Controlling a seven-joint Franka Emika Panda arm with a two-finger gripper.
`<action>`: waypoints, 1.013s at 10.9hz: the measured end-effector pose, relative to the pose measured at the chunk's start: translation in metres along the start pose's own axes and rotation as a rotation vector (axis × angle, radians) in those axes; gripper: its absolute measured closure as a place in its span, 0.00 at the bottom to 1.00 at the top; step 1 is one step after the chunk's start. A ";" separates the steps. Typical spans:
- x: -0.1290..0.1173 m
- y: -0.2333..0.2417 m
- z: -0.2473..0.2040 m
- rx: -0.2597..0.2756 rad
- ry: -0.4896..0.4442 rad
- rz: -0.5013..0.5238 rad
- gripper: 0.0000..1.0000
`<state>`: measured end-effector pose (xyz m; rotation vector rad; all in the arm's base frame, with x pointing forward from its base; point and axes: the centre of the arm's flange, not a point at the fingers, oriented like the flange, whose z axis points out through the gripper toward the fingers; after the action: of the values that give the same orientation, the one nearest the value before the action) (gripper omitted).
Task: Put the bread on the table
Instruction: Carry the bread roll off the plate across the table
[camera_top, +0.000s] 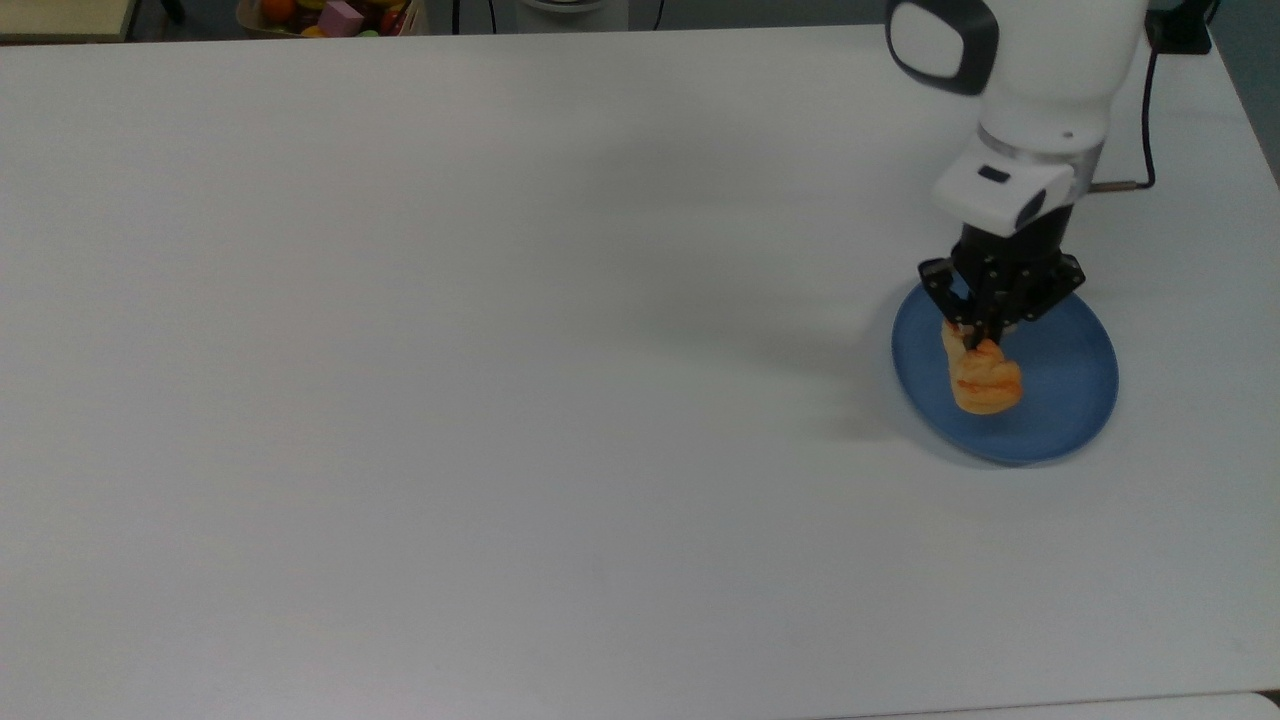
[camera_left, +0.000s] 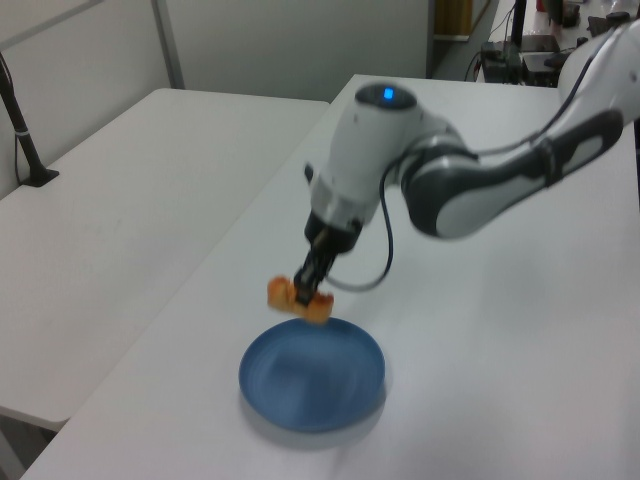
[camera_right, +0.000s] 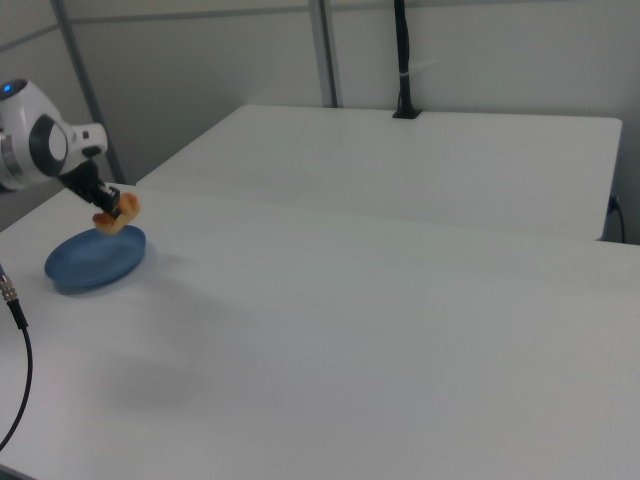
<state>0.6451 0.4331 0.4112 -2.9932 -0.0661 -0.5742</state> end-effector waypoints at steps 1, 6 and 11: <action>0.013 0.022 -0.024 -0.017 -0.001 0.006 0.91; 0.064 0.191 -0.078 -0.128 -0.056 0.000 0.91; 0.057 0.343 -0.029 -0.250 -0.182 -0.032 0.91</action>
<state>0.7080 0.0903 0.4309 -3.2866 -0.0587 -0.3330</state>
